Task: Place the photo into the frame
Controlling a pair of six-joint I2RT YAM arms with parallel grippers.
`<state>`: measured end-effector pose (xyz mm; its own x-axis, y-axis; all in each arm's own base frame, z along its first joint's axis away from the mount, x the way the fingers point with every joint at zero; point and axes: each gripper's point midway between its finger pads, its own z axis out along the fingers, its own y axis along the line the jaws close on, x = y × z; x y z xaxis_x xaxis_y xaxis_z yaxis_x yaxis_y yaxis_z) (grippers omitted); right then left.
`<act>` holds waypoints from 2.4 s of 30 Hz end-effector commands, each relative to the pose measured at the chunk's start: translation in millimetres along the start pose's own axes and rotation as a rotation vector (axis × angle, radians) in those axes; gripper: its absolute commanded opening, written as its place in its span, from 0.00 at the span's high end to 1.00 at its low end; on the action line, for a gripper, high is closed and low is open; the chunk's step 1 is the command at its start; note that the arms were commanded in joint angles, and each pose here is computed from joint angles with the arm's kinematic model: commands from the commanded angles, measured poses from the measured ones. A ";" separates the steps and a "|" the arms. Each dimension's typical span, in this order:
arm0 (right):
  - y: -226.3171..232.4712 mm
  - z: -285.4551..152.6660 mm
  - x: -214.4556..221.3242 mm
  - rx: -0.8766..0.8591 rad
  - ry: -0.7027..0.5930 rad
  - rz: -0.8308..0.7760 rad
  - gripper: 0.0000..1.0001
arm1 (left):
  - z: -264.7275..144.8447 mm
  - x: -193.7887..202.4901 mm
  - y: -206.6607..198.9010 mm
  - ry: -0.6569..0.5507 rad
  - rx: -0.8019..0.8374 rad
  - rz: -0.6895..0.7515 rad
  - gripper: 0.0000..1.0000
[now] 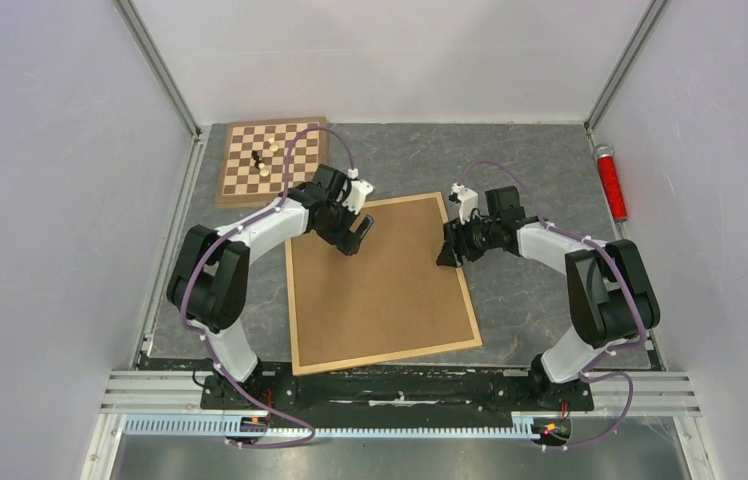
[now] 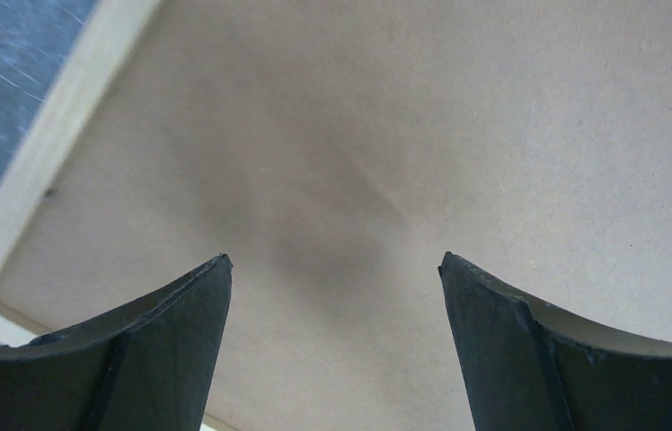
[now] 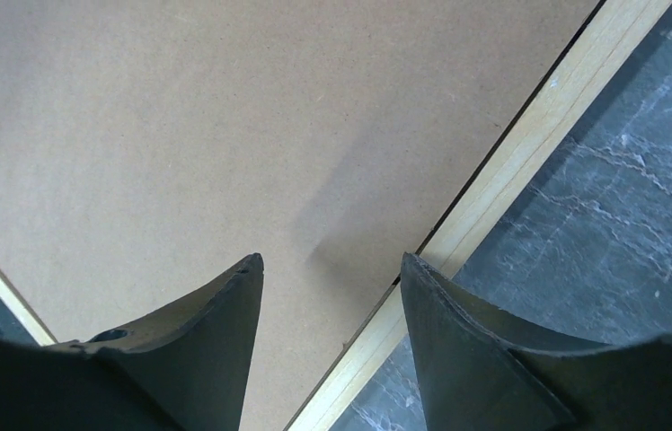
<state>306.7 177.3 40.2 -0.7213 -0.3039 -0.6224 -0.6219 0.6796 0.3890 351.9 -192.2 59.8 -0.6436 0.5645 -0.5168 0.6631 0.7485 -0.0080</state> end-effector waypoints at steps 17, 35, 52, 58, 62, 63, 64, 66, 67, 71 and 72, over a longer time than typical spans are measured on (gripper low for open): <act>31.0 -12.9 -30.4 -0.188 -0.070 0.063 0.41 | 11.8 -3.7 -19.6 -0.025 0.049 -0.020 0.08; -15.8 -30.4 -33.8 0.115 -0.088 -0.112 0.42 | 4.7 -55.3 -26.1 -0.109 0.100 -0.034 0.08; -36.3 6.7 14.1 0.239 0.089 -0.206 0.43 | 10.5 -47.9 -33.4 -0.096 0.099 -0.014 0.08; -46.5 5.7 34.9 0.305 0.169 -0.213 0.45 | 13.8 -41.9 -35.0 -0.084 0.102 -0.005 0.08; -50.1 3.1 46.4 0.351 0.225 -0.240 0.47 | 15.1 -39.6 -34.9 -0.076 0.085 0.020 0.08; -51.3 2.2 49.1 0.367 0.240 -0.249 0.48 | 15.7 -39.0 -34.9 -0.072 0.075 0.029 0.08; -51.2 1.8 51.1 0.374 0.253 -0.258 0.48 | 16.5 -38.8 -35.3 -0.070 0.069 0.039 0.08; -51.1 1.4 54.7 0.392 0.281 -0.278 0.49 | 18.3 -37.0 -36.8 -0.059 0.057 0.056 0.08; -50.9 1.4 56.7 0.399 0.296 -0.287 0.50 | 19.4 -35.7 -37.8 -0.052 0.049 0.064 0.08; -51.1 0.6 67.9 0.415 0.366 -0.310 0.51 | 19.0 -33.0 -39.5 -0.039 0.031 0.082 0.08; -51.0 0.2 71.4 0.418 0.386 -0.317 0.51 | 18.4 -32.4 -38.7 -0.037 0.025 0.081 0.08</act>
<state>326.9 168.0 28.9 -0.5468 -0.5700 -0.6133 -0.7006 0.7126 -0.0377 350.0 -248.1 57.8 -0.6102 0.5802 -0.5395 0.7088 0.7040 -0.0447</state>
